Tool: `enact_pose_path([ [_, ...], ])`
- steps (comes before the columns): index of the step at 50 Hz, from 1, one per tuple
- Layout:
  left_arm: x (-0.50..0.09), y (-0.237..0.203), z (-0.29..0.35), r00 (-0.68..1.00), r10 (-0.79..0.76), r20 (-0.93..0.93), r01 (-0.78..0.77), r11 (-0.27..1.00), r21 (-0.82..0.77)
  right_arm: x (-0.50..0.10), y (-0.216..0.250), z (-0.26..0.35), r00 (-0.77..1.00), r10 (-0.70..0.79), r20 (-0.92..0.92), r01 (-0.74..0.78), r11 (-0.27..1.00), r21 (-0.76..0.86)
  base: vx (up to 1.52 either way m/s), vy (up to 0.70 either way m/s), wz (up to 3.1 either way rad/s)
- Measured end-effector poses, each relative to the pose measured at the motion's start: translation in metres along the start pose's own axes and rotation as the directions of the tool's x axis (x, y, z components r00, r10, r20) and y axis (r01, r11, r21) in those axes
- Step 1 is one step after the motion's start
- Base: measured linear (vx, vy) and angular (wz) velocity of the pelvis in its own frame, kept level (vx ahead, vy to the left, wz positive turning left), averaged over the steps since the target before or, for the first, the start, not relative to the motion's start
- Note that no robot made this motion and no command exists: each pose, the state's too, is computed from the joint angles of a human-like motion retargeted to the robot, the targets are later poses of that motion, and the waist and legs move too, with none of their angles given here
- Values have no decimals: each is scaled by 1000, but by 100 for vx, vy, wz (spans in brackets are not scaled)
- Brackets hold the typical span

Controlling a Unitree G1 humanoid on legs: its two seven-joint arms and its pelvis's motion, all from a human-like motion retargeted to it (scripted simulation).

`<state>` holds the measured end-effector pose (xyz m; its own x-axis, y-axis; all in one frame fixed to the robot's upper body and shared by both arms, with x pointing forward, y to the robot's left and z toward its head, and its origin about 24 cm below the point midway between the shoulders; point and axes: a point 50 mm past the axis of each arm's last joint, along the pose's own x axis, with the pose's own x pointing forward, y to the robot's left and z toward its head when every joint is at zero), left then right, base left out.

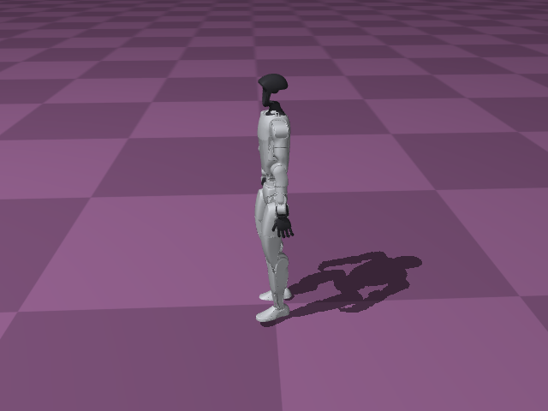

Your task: Upper body actions

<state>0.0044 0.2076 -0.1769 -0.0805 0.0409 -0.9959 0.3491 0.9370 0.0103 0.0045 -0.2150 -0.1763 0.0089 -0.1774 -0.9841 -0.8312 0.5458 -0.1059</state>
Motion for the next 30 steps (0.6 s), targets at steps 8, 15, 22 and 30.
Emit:
enact_pose_path([
  [8,0,0,1,1000,2,1,-2,1000,0,0,0,1,1000,-1,1,1,1000,-1,0,0,0],
  [15,0,0,0,1000,2,1,-2,1000,-1,0,0,0,1000,-1,1,1,1000,-2,0,0,0],
  [22,0,0,0,1000,2,1,-2,1000,-3,0,0,1,1000,-1,2,1,1000,-4,0,0,0],
  [30,0,0,0,1000,3,0,-3,1000,-3,0,0,1,1000,0,2,0,1000,-5,0,0,0],
])
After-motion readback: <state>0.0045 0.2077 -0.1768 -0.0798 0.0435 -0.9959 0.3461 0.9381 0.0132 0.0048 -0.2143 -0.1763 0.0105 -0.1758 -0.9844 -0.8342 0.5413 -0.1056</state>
